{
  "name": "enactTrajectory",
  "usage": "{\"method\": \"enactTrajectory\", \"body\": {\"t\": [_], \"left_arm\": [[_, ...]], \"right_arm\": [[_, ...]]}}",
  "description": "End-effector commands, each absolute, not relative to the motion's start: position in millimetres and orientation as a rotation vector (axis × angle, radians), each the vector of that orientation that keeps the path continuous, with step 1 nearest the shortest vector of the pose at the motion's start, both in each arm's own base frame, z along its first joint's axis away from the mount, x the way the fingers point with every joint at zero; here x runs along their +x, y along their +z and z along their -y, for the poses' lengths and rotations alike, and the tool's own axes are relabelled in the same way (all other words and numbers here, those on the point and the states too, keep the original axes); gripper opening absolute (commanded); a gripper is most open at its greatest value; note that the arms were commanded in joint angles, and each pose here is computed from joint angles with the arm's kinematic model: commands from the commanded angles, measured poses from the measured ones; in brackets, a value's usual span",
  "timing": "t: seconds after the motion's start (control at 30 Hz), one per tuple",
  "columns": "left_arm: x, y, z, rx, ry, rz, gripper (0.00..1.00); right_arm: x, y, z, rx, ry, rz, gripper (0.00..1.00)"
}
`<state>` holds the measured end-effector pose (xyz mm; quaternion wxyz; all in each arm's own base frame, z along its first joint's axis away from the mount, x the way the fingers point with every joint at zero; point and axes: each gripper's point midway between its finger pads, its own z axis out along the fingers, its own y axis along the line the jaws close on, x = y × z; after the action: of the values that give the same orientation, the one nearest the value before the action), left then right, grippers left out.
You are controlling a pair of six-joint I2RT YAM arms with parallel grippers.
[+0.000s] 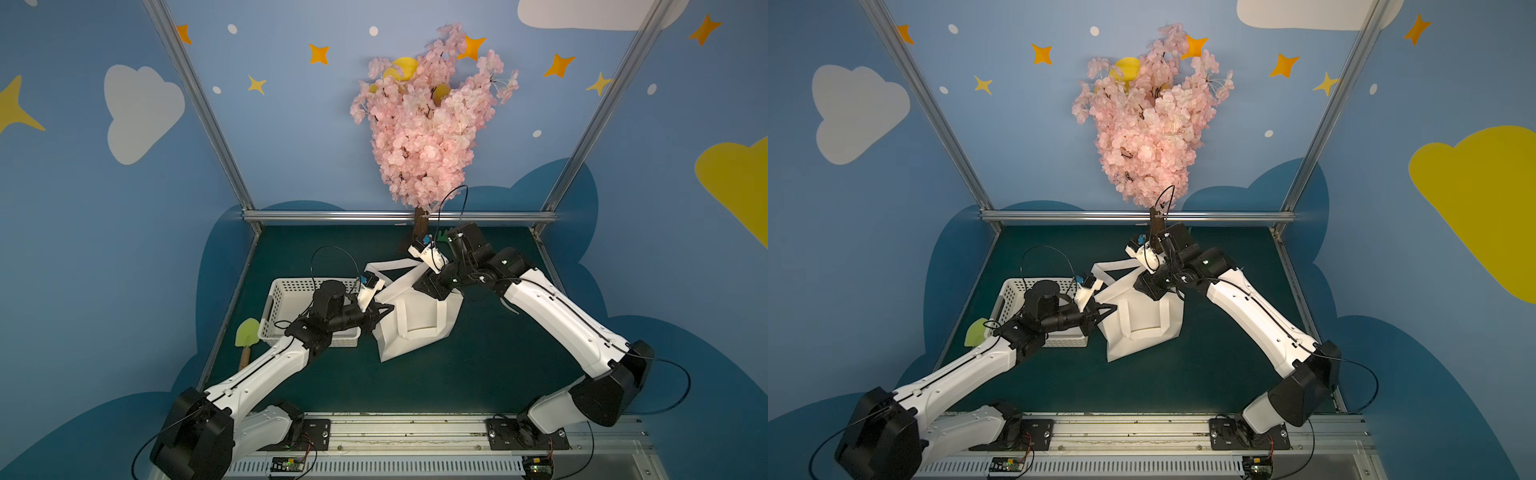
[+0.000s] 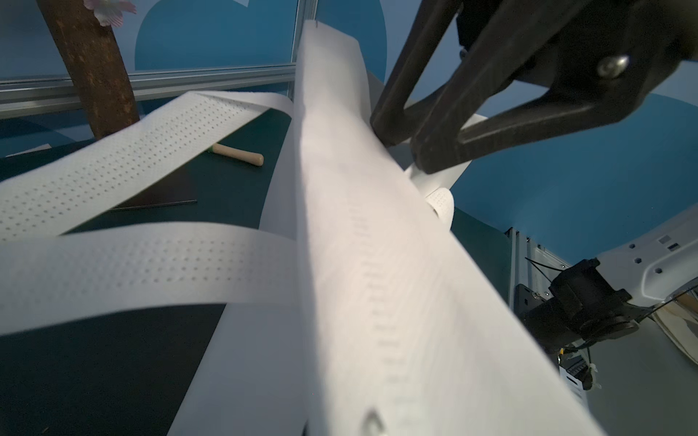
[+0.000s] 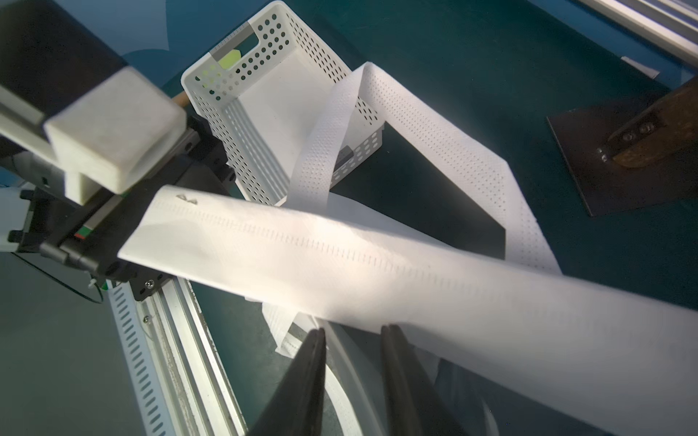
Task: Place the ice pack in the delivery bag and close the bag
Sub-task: Close the delivery bag at the center of the board.
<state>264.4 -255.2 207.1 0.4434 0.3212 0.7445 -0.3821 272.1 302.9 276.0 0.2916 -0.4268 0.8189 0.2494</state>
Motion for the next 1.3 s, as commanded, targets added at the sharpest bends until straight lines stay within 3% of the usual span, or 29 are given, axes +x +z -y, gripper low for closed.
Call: {"method": "enactTrajectory", "body": {"t": [0.0,0.23,0.33,0.53,0.9,1.27], "left_arm": [[260.3,228.8,257.5,0.847,-0.934,-1.706,0.03],[262.5,228.8,257.7,0.878,-0.912,-1.691,0.03],[255.5,228.2,261.5,0.925,-0.946,-1.681,0.03],[260.3,227.4,258.1,0.906,-0.93,-1.699,0.03],[268.9,230.4,254.4,0.875,-0.939,-1.722,0.03],[259.5,232.4,256.6,0.916,-1.011,-1.712,0.03]], "right_arm": [[268.0,313.7,-299.5,-1.195,0.629,-2.043,0.4],[266.9,343.1,-283.5,-1.215,0.594,-1.94,0.58],[260.7,346.8,-283.9,-1.326,0.563,-1.831,0.74],[285.4,369.7,-282.3,-1.228,0.547,-1.813,0.73],[255.0,307.4,-237.7,-1.114,0.603,-1.829,0.9],[269.9,251.0,-213.6,-1.017,0.597,-1.832,0.94]]}}
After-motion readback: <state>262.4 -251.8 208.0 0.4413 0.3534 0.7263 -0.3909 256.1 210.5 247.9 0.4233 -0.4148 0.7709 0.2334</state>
